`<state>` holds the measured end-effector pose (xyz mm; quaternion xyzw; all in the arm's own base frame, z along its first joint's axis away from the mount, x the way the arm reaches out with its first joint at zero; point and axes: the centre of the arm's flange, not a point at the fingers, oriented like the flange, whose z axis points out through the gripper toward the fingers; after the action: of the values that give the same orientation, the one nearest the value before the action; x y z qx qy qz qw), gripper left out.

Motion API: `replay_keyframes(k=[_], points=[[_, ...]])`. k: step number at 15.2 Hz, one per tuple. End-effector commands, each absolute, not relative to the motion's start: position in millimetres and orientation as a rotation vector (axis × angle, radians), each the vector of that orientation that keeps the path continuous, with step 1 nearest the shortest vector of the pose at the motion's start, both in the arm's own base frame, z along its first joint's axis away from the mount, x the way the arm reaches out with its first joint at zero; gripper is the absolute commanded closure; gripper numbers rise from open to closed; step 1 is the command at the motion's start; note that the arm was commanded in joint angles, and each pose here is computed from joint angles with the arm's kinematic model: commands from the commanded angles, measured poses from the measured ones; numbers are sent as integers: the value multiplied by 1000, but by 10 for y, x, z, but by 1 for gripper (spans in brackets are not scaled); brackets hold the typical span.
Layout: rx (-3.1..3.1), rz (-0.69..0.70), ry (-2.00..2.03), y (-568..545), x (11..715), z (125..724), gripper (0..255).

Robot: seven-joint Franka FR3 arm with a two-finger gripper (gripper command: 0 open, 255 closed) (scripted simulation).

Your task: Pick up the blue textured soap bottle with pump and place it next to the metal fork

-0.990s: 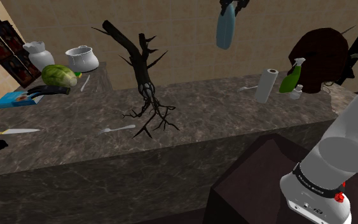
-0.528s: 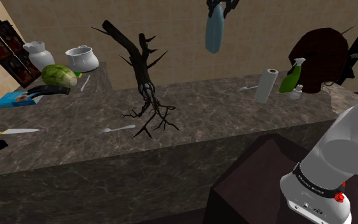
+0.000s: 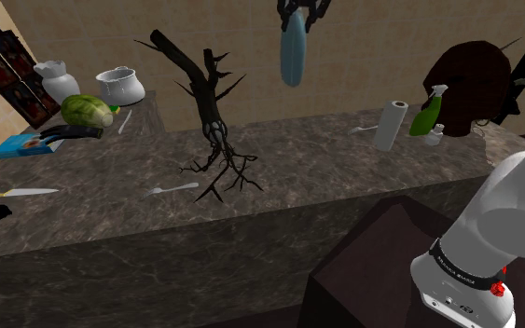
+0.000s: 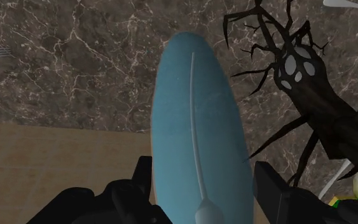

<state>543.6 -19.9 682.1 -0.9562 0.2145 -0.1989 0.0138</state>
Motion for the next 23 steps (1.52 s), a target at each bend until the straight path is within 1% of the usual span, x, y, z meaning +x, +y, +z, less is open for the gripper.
replay_keyframes(k=[1,23], points=[[-2977,-621,671,72,5440,6823,255],[-2977,-621,671,2975,5438,6832,255]])
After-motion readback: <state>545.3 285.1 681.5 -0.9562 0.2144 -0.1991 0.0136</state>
